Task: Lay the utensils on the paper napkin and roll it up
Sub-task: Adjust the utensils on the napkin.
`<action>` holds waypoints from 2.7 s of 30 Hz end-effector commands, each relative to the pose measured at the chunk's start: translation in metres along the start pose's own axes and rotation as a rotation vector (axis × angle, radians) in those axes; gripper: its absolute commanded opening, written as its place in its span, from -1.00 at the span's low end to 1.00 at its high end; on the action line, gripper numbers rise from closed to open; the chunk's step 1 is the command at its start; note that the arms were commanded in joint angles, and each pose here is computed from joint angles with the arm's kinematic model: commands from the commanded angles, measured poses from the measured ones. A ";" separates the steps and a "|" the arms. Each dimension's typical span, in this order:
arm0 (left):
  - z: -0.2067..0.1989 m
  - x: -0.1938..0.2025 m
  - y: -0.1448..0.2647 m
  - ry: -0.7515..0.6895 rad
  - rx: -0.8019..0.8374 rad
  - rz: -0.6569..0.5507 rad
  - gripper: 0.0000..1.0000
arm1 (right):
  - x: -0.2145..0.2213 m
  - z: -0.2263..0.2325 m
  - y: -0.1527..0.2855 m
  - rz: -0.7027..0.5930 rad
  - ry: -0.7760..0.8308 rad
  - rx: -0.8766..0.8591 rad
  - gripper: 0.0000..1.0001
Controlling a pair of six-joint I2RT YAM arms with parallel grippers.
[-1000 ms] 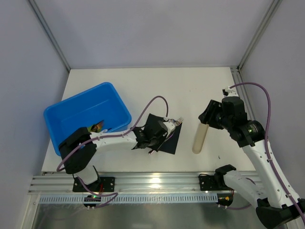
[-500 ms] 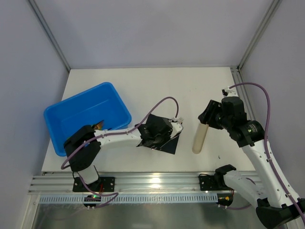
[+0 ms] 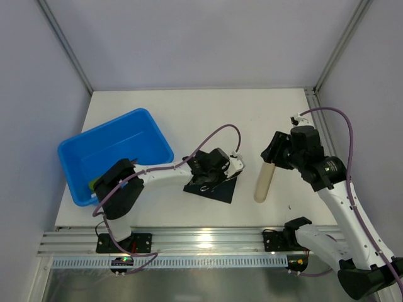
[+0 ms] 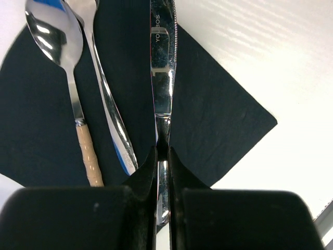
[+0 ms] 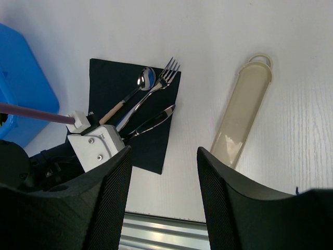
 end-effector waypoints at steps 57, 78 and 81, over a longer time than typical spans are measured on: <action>0.047 -0.016 -0.024 0.055 0.002 -0.028 -1.00 | -0.006 0.002 -0.009 -0.010 0.022 -0.011 0.12; 0.047 -0.017 -0.011 0.061 -0.042 -0.056 -0.27 | -0.004 0.001 -0.011 -0.006 0.019 -0.009 0.12; 0.047 -0.024 0.000 0.062 -0.058 -0.091 -0.22 | -0.003 0.000 -0.013 -0.005 0.019 -0.008 0.12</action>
Point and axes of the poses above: each gripper's point midway between its finger pads, its own y axis back along the fingers, its own z axis along the line the jaws close on, x = y × z, the point moved 3 cm from there along y, back along the fingers, and after that the axes turned 2 degrees about -y, right-handed, at the moved point
